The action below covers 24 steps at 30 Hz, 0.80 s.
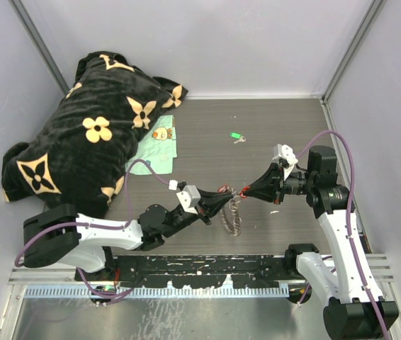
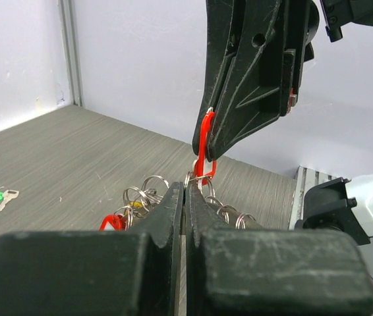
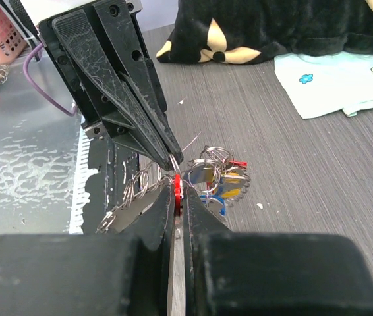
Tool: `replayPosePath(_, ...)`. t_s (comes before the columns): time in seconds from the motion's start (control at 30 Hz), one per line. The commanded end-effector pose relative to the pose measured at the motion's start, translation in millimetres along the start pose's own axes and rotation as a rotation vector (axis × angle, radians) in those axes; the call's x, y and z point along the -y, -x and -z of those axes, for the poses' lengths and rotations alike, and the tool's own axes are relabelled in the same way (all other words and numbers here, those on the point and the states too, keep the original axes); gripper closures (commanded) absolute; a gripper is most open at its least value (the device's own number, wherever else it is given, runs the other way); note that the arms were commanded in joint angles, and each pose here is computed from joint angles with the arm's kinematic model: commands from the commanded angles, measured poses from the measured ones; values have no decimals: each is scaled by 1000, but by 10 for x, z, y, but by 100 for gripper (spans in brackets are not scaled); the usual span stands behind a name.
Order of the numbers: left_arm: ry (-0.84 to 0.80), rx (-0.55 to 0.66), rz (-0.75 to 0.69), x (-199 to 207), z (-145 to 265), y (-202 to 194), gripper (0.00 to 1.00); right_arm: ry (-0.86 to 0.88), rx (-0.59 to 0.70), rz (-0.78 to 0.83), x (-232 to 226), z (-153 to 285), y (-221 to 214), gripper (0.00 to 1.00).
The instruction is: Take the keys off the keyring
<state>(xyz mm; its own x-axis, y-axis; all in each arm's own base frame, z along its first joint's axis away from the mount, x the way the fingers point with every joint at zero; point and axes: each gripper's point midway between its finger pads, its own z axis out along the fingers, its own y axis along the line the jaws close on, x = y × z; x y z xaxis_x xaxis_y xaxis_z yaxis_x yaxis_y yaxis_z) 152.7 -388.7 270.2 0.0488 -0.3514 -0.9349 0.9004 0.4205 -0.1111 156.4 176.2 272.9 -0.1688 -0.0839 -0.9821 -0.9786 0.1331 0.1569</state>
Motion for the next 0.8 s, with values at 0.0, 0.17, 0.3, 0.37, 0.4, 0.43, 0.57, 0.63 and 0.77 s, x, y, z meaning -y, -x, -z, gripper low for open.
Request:
replayPosePath(0.0, 27, 123, 1, -36, -39, 284, 100, 13, 15, 55, -85, 13, 187, 99)
replayPosePath(0.17, 35, 59, -27, -68, -27, 39, 100, 18, 20, 72, -135, 30, 333, 99)
replayPosePath(0.3, 42, 37, -35, -87, -21, -71, 100, 22, 22, 77, -145, 33, 383, 99)
replayPosePath(0.37, 42, 34, -37, -88, -26, -95, 100, 22, 21, 73, -133, 32, 380, 99)
replayPosePath(0.4, 42, 30, -39, -89, -28, -109, 100, 22, 20, 68, -123, 29, 370, 99)
replayPosePath(0.43, 39, 28, -40, -86, -28, -122, 100, 19, 18, 66, -114, 29, 365, 99)
replayPosePath(0.57, 24, 21, -47, -69, 4, -146, 80, 6, 10, 73, -87, 30, 338, 99)
replayPosePath(0.63, 11, 20, -59, -58, 61, -137, 74, 0, 4, 80, -82, 33, 318, 99)
replayPosePath(0.77, -27, 5, -107, -24, 185, -55, 69, -4, -7, 104, -90, 41, 271, 99)
